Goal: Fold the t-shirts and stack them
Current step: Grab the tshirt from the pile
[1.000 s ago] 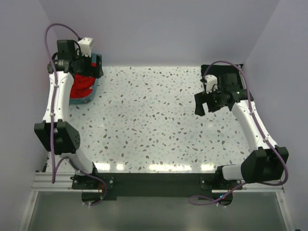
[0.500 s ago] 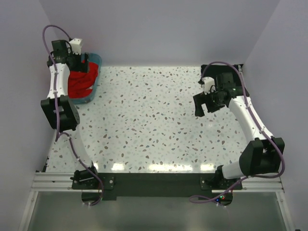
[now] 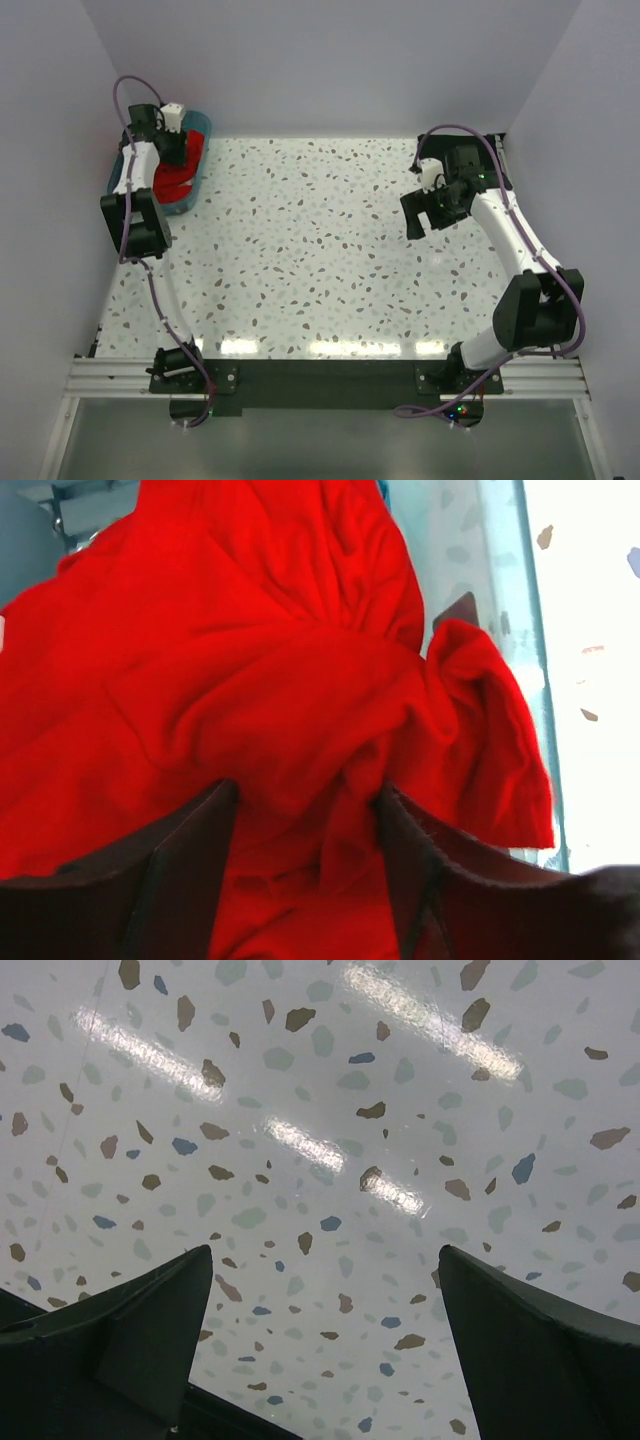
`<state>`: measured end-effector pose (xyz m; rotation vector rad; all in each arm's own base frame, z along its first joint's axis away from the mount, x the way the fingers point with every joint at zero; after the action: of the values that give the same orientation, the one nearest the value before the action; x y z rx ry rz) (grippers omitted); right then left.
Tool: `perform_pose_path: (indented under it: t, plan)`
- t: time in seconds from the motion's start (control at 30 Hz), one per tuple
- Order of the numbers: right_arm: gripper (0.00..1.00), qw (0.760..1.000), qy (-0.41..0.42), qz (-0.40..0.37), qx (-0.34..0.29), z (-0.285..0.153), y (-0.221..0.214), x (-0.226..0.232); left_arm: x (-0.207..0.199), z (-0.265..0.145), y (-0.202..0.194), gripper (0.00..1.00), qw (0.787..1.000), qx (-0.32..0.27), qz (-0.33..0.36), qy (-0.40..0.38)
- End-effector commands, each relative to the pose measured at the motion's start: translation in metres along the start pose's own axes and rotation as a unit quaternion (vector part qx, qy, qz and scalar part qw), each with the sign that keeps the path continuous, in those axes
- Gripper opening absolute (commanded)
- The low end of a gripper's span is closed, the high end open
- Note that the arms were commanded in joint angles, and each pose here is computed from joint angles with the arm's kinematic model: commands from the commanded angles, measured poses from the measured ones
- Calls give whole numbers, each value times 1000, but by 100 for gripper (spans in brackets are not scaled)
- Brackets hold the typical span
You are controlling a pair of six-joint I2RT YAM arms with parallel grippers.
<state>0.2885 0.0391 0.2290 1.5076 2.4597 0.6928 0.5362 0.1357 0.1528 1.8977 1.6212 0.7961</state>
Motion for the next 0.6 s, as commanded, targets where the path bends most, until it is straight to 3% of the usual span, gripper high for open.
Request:
perform_pose_path:
  t: [0.0, 0.03, 0.1, 0.13, 0.2, 0.37, 0.57]
  plan:
    - [99, 1000, -17, -11, -3, -7, 5, -3, 7, -7, 27, 54, 998, -55, 22, 24]
    - [99, 1000, -18, -11, -2, -7, 5, -3, 7, -9, 29, 39, 998, -60, 22, 23]
    - [98, 1000, -20, -12, -4, -9, 4, -3, 8, -21, 41, 24, 996, -82, 19, 26]
    - [99, 1000, -21, -13, -5, -10, 4, -3, 9, -29, 47, 12, 995, -94, 18, 25]
    - [99, 1000, -20, -14, -10, -11, 4, -2, 13, -56, 68, 1, 990, -136, 17, 40]
    - [99, 1000, -17, -13, -21, -14, 4, 0, 15, -129, 113, 0, 971, -231, 11, 63]
    - [99, 999, -3, -9, -34, -17, 3, 5, -2, -221, 167, 0, 936, -351, 21, 34]
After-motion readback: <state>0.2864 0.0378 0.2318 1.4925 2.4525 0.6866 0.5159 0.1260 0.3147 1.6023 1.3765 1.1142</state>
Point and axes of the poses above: each gripper's point midway between its finger pads, its own z axis out along the fingers, its own x axis along the line the jaws close on, y = z × x, the point moved 9 cm from there along -z, back along the fingers, and after that the axes turned 1 degree about -z, right-handed, at the moved point
